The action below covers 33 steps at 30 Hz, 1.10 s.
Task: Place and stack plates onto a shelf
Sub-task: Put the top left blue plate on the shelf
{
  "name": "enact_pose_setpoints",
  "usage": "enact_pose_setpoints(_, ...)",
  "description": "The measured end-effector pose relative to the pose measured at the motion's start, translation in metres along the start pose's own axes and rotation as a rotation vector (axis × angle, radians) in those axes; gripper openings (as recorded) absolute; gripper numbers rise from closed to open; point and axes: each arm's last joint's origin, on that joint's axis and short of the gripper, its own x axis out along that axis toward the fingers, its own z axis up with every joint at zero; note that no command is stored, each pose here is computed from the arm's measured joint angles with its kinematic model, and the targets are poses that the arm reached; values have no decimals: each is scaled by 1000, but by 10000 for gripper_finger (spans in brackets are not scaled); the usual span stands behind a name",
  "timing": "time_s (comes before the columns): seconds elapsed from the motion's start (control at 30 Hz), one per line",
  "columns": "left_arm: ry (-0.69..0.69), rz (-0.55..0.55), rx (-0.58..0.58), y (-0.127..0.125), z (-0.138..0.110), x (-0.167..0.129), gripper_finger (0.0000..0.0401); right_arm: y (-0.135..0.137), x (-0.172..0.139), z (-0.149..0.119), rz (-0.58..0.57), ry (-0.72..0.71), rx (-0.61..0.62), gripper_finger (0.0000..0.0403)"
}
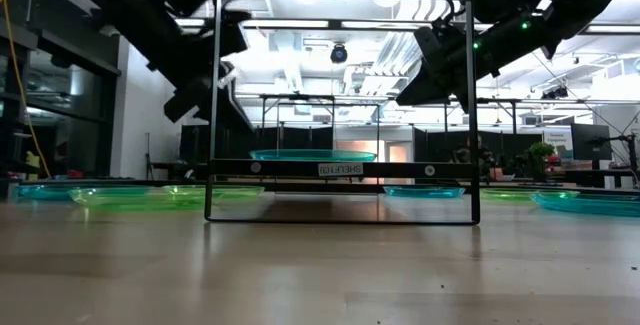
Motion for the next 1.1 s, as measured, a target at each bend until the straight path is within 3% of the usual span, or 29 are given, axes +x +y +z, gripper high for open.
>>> enact_pose_setpoints(0.43, 30, -269, -217, 4, -8, 8, 0, 0, 0, 0, 0, -1, 0, 0)
enact_pose_setpoints(1.1, 54, -289, -234, -1, -11, 16, 0, 0, 0, 0, 0, -1, 0, 0)
